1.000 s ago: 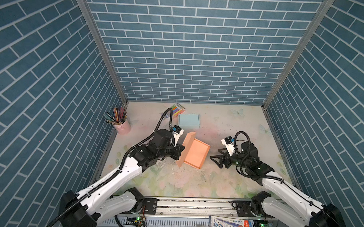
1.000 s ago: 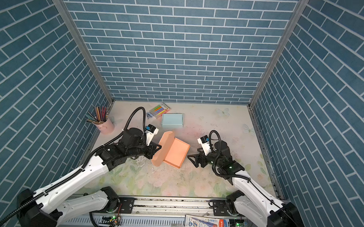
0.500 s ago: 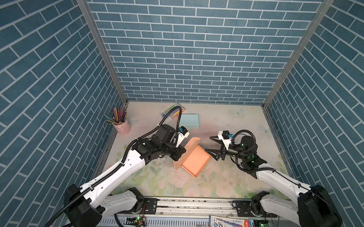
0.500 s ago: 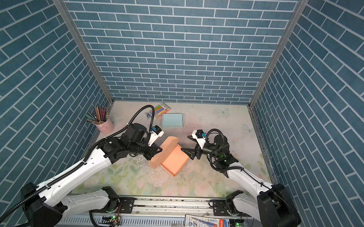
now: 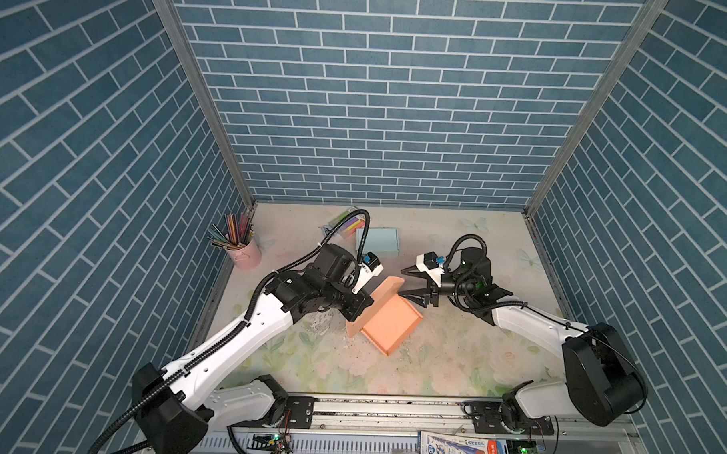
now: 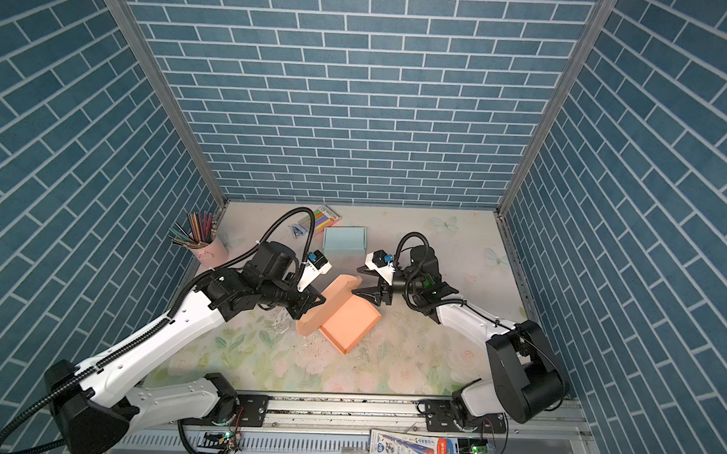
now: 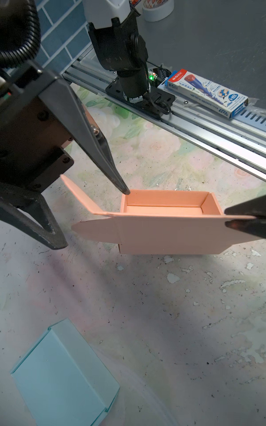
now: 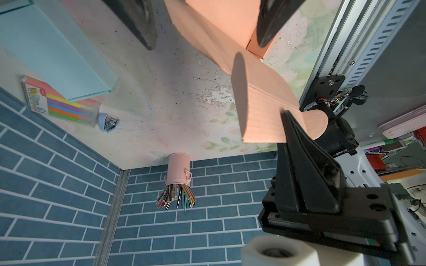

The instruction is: Fold the paper box

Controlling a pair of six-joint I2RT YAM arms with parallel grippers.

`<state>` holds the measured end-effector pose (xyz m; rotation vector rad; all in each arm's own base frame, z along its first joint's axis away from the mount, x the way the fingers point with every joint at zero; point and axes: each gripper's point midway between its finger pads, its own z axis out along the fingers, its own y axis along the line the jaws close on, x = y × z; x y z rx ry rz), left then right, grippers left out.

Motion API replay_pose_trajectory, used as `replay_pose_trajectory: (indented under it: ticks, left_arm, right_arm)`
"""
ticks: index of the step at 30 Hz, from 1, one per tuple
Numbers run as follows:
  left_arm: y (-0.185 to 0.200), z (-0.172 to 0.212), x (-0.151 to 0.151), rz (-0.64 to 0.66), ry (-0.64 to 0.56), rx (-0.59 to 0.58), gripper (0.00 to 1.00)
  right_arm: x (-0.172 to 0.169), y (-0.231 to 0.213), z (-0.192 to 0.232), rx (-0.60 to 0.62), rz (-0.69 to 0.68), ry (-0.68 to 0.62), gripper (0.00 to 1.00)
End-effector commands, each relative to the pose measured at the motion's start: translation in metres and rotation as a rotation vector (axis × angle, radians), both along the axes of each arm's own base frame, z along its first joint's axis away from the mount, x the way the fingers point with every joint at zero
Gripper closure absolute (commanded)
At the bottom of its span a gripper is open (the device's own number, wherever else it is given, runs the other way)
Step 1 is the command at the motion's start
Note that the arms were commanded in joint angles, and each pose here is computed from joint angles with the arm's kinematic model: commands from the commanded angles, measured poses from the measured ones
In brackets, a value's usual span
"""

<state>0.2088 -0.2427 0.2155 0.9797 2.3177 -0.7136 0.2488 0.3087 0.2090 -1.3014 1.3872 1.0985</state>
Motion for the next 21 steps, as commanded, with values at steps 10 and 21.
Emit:
replay_pose_trajectory:
  ticks: [10,21]
  left_arm:
    - [-0.002,0.001,0.004,-0.021,-0.027,0.025,1.00]
    - [-0.002,0.000,0.005,-0.022,-0.032,0.040,1.00]
  right_arm:
    - [-0.004,0.012,-0.011,-0.064,0.053,-0.070,0.55]
    - [0.001,0.015,-0.017,-0.085,0.034,-0.069,0.52]
